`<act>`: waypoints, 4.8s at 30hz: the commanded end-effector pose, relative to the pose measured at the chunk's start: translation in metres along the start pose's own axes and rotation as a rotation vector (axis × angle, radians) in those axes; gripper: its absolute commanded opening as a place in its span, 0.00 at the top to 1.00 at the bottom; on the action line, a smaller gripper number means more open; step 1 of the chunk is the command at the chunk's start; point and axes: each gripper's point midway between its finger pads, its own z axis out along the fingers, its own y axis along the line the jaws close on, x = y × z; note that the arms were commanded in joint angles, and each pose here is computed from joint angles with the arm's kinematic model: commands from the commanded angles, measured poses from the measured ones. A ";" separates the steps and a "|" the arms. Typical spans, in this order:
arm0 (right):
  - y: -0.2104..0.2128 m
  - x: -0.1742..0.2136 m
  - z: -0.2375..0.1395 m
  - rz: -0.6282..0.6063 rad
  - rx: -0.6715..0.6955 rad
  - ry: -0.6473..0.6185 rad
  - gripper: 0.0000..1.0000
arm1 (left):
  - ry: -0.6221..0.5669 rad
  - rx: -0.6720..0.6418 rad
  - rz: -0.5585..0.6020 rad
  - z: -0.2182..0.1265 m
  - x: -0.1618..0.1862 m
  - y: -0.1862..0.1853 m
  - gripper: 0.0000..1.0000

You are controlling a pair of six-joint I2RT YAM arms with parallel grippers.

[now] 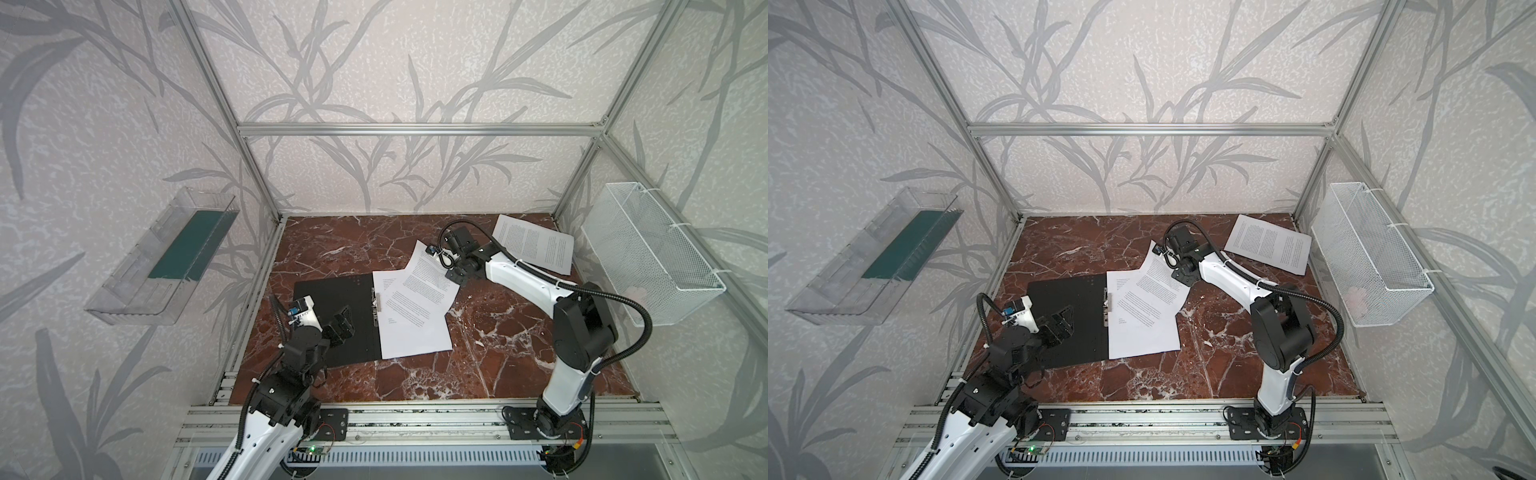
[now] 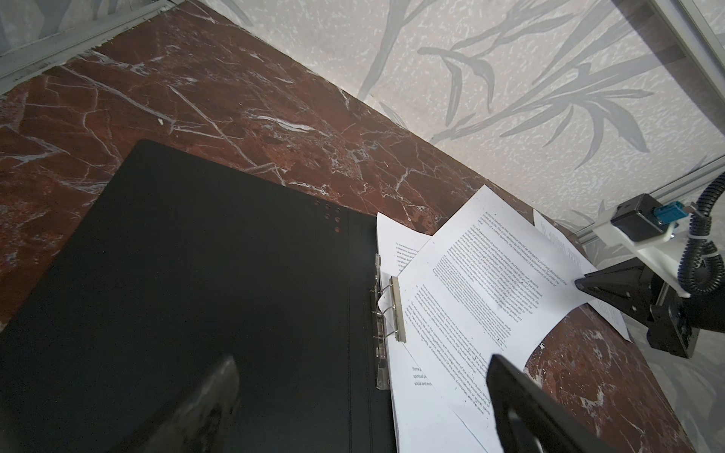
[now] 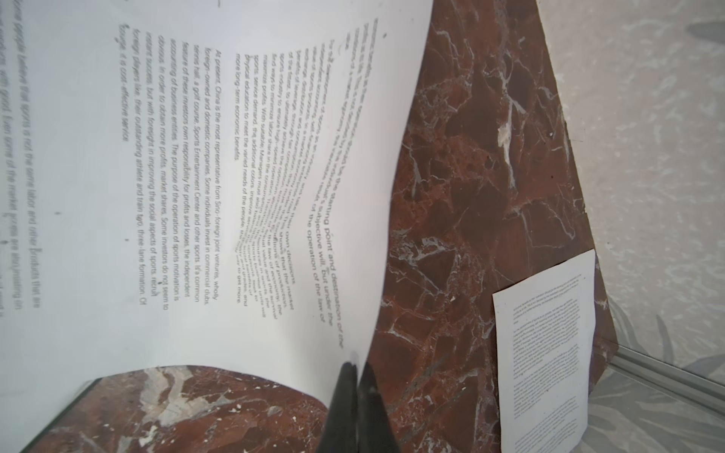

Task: Put the files into the folder
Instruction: 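Lay the sheet flat onto the folder's sheet stack with the right gripper, then hold the sheet's far edge on the stack, then open the right gripper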

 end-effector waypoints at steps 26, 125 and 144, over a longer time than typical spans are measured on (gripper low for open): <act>0.009 -0.043 -0.028 -0.168 -0.073 -0.221 1.00 | 0.005 0.003 0.009 0.007 0.005 0.000 0.01; 0.044 -0.070 0.069 0.220 -0.303 0.276 1.00 | 0.002 0.050 -0.010 0.006 0.006 -0.006 0.01; 0.050 -0.080 0.067 0.242 -0.328 0.243 1.00 | 0.001 0.052 -0.012 0.007 0.007 -0.007 0.01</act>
